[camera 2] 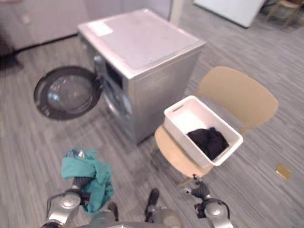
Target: Grab the laundry basket,head to the washer,open it,put in the laundry and shut it.
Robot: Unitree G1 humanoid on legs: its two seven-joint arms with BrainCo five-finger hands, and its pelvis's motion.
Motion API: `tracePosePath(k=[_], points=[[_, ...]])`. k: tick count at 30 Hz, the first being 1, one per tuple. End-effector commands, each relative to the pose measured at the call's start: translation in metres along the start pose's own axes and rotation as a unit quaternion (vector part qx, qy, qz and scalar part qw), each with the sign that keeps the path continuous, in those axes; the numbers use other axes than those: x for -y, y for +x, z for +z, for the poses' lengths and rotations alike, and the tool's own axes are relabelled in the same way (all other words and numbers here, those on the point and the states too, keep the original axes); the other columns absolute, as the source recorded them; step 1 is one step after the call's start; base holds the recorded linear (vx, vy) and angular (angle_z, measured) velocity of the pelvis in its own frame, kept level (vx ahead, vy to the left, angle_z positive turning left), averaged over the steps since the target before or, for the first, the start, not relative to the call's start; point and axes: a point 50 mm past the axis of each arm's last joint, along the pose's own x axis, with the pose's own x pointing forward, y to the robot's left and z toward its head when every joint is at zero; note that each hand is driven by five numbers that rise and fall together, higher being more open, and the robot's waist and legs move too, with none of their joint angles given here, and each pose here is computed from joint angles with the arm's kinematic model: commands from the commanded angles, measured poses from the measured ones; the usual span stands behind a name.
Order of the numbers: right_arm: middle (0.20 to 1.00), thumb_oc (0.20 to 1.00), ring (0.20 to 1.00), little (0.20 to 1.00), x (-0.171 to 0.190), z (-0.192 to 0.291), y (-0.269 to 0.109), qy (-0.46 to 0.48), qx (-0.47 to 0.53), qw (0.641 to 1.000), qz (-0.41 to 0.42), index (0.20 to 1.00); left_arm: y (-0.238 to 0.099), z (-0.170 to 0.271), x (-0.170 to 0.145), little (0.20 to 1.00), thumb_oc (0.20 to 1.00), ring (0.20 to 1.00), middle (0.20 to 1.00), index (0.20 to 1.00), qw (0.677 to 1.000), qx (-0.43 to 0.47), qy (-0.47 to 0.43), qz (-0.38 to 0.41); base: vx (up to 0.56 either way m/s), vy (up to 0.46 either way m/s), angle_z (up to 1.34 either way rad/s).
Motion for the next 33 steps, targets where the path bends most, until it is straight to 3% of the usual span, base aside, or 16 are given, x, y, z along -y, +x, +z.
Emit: tracePosePath(k=[1,8,18,30,33], points=[[1.0,1.0,1.0,1.0,0.004,0.01,0.004,-0.003,0.02,1.0,-0.013,1.0,0.0,0.008,-0.01,0.2,0.2,0.2,0.2,0.2,0.999,0.026,-0.001,0.027,0.0,0.169,1.3],[1.0,1.0,1.0,1.0,-0.008,0.008,0.005,-0.004,0.008,1.0,0.002,1.0,0.001,0.005,-0.008,0.2,0.2,0.2,0.2,0.2,1.0,0.016,0.009,0.021,0.12,0.292,0.66],[1.0,1.0,1.0,1.0,-0.026,0.049,0.014,-0.013,0.077,0.996,0.037,1.0,0.006,0.013,-0.013,0.2,0.2,0.2,0.2,0.2,0.999,0.024,0.023,0.022,0.23,0.21,0.6],[1.0,1.0,1.0,1.0,-0.004,0.029,0.008,-0.029,0.051,0.998,0.012,1.0,0.005,0.016,0.022,0.2,0.2,0.2,0.2,0.2,0.997,0.036,0.05,-0.053,0.44,-0.208,0.72],[1.0,1.0,1.0,1.0,0.004,0.024,0.008,-0.035,0.043,0.998,-0.001,1.0,0.006,0.019,0.024,0.2,0.2,0.2,0.2,0.2,0.996,0.04,0.055,-0.052,0.44,-0.076,-0.68]])
